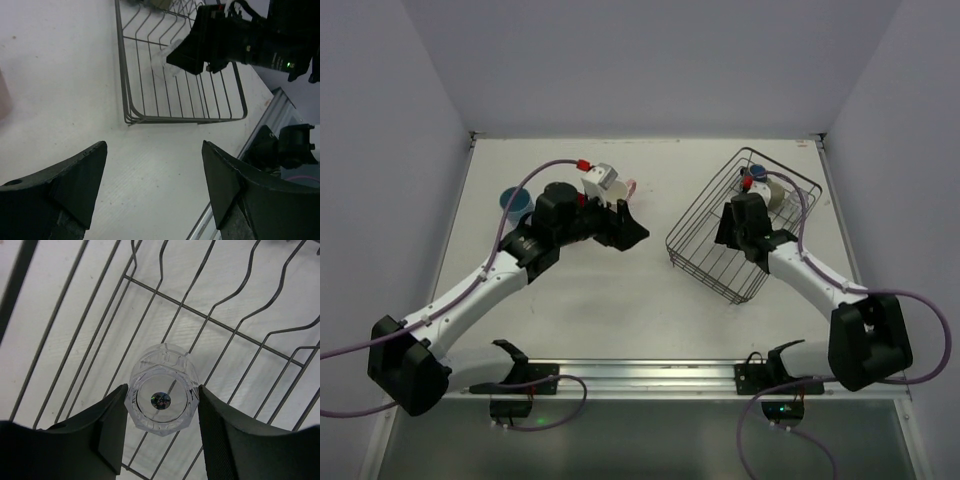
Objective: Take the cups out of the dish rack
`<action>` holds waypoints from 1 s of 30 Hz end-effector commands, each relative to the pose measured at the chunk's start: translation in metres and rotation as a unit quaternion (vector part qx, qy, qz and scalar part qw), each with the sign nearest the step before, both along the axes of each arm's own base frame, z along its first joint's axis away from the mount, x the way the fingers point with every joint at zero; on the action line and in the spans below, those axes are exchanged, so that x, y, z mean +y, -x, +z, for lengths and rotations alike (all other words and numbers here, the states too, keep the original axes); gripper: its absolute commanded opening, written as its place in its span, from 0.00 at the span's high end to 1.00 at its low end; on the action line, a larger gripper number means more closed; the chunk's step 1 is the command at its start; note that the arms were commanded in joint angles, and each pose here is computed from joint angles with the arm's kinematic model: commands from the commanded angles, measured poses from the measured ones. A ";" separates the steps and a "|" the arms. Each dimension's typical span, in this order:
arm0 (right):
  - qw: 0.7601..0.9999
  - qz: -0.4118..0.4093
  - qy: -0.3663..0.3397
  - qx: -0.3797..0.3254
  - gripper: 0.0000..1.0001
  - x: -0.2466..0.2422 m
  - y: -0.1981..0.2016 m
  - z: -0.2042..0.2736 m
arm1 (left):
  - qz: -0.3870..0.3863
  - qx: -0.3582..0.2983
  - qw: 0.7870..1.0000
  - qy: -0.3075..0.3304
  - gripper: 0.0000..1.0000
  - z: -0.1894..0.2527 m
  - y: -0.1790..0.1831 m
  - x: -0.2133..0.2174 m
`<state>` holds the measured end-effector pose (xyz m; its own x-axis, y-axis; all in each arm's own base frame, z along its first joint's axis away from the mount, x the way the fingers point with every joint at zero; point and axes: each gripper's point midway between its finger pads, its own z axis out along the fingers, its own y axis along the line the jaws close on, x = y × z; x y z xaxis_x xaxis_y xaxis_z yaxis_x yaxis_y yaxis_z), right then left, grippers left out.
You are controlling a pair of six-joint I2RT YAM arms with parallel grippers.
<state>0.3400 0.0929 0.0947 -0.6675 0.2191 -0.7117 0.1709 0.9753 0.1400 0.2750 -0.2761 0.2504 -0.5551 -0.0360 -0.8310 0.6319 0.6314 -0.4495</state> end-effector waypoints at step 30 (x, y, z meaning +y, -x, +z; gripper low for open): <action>0.764 0.330 -0.521 -0.190 0.87 0.151 0.113 0.192 | -0.165 0.009 0.944 0.286 0.35 0.051 0.067 -0.050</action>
<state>0.2360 0.2373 0.2662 -0.6749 0.5094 -0.5338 -0.4876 0.2351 0.8408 0.2172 -0.3218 0.2827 -0.6531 -0.2817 -0.7029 0.7008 0.1267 -0.7020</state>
